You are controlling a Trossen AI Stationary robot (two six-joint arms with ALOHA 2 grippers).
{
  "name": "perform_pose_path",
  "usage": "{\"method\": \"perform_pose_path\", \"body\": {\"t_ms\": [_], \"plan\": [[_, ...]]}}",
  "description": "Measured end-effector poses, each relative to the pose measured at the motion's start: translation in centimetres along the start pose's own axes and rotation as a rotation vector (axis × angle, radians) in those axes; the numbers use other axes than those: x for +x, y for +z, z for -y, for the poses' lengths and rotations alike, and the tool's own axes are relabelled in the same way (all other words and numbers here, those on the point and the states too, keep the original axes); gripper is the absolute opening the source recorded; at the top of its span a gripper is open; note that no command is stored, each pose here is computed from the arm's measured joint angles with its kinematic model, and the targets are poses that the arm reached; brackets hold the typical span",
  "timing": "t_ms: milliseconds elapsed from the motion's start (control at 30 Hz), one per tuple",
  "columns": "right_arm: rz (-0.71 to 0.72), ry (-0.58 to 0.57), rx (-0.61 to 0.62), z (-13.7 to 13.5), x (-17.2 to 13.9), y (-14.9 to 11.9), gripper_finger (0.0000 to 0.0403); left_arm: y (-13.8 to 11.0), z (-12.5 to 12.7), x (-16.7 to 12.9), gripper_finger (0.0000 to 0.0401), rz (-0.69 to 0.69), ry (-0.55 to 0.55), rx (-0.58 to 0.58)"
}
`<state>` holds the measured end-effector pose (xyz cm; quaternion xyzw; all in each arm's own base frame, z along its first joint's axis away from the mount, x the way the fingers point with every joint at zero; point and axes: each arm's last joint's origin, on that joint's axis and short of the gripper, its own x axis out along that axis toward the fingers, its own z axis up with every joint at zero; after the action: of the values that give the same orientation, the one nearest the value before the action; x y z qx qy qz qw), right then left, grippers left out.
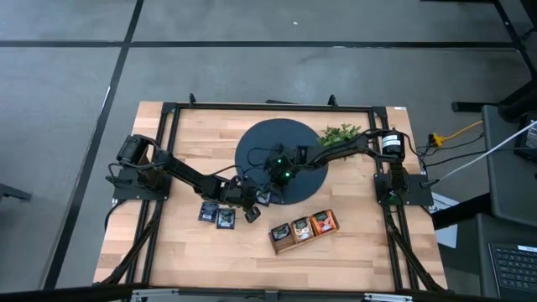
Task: Pick & Place Tea
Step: Put the purple tea bag into the left section of the wooden organizer
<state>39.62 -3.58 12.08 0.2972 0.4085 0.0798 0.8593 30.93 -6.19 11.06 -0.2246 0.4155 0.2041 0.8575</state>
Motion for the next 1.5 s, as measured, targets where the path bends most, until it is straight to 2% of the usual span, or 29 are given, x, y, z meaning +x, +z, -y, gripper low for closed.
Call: {"method": "perform_pose_path", "body": {"t_ms": [67, 267, 433, 667, 767, 1033, 1267, 1500], "plan": [[-0.013, 0.017, -0.015, 0.0, 0.0, -0.1, 0.0008, 0.1, 0.1, 0.0, 0.0027, 0.011, -0.011, 0.015], [-0.061, 0.024, -0.003, 0.0, 0.0, -0.5, 0.0009, 0.7, 0.4, -0.9, 0.0027, 0.021, -0.074, 0.064], [-0.079, 0.056, -0.028, -0.1, 0.0, -0.6, 0.0009, 1.6, 0.8, -2.7, 0.0027, 0.051, -0.138, 0.059], [-0.065, 0.078, -0.107, -1.1, -1.4, -0.1, 0.0005, 2.9, 0.6, -5.3, 0.0033, 0.145, -0.121, 0.106], [-0.038, 0.066, -0.145, -2.0, -2.7, 0.5, 0.0007, 3.4, 0.3, -6.2, 0.0048, 0.18, -0.101, 0.128], [-0.006, -0.083, -0.252, -4.5, -6.1, 0.7, 0.0006, 5.1, -1.0, -7.3, 0.012, 0.228, -0.077, 0.09], [0.0, -0.129, -0.328, -6.0, -5.8, 0.2, 0.0004, 6.4, -1.8, -7.2, 0.0166, 0.246, -0.135, 0.068], [0.025, -0.182, -0.373, -6.6, -5.7, 0.1, 0.0004, 7.0, -2.2, -7.0, 0.0175, 0.226, -0.199, 0.09]]}}
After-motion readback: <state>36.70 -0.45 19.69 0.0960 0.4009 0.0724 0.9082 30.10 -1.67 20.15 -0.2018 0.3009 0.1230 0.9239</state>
